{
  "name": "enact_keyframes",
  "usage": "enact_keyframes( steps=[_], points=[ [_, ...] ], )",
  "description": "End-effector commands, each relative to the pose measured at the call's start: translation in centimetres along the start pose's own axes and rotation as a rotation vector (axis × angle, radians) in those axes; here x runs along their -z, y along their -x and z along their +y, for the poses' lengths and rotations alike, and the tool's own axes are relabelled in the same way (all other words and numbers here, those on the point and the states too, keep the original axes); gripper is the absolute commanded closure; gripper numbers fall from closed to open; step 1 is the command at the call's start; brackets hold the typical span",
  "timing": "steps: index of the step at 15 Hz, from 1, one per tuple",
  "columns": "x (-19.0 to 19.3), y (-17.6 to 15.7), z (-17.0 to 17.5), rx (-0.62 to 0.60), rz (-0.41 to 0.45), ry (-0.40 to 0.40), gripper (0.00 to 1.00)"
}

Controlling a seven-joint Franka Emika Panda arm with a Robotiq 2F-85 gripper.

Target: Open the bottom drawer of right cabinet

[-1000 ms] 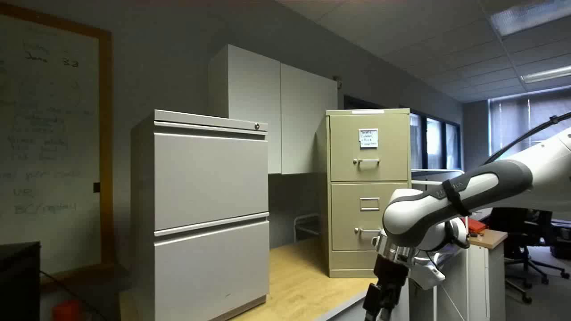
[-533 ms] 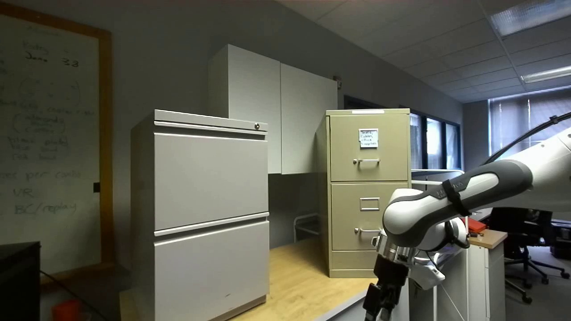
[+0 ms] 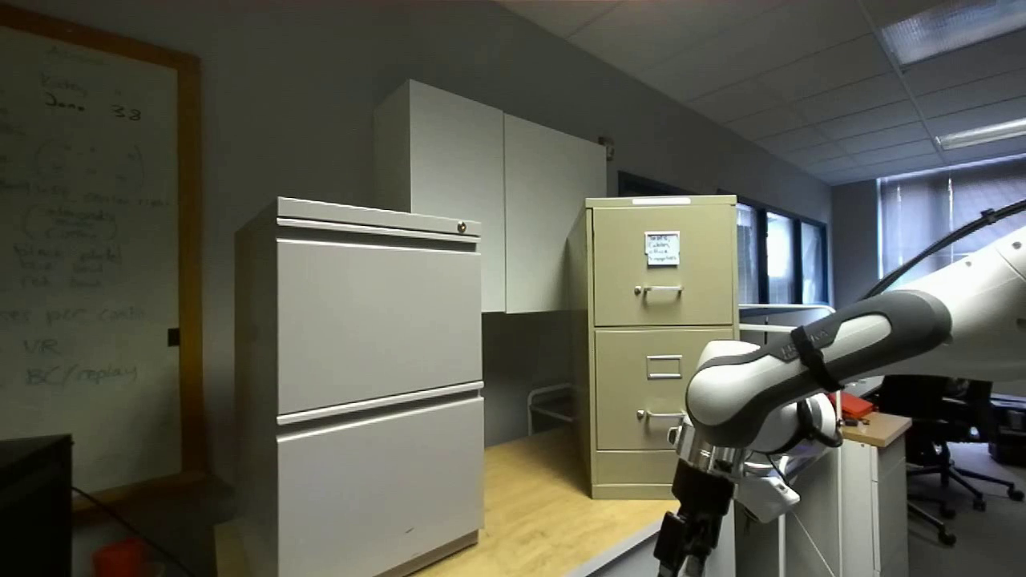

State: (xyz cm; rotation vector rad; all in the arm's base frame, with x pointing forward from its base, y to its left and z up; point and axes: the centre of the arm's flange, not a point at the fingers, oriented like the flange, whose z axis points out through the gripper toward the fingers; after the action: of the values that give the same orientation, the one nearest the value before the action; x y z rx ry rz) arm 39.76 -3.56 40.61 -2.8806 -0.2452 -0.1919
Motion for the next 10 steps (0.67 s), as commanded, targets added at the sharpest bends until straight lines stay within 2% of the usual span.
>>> enact_keyframes(
  steps=[1, 7, 10],
  points=[
    [0.4, -1.9, 0.9, 0.031, -0.007, 0.088, 0.0],
    [3.9, -6.7, 4.0, 0.032, 0.083, 0.176, 0.0],
    [6.0, -9.3, 6.0, 0.057, 0.103, 0.268, 0.0]
  ],
)
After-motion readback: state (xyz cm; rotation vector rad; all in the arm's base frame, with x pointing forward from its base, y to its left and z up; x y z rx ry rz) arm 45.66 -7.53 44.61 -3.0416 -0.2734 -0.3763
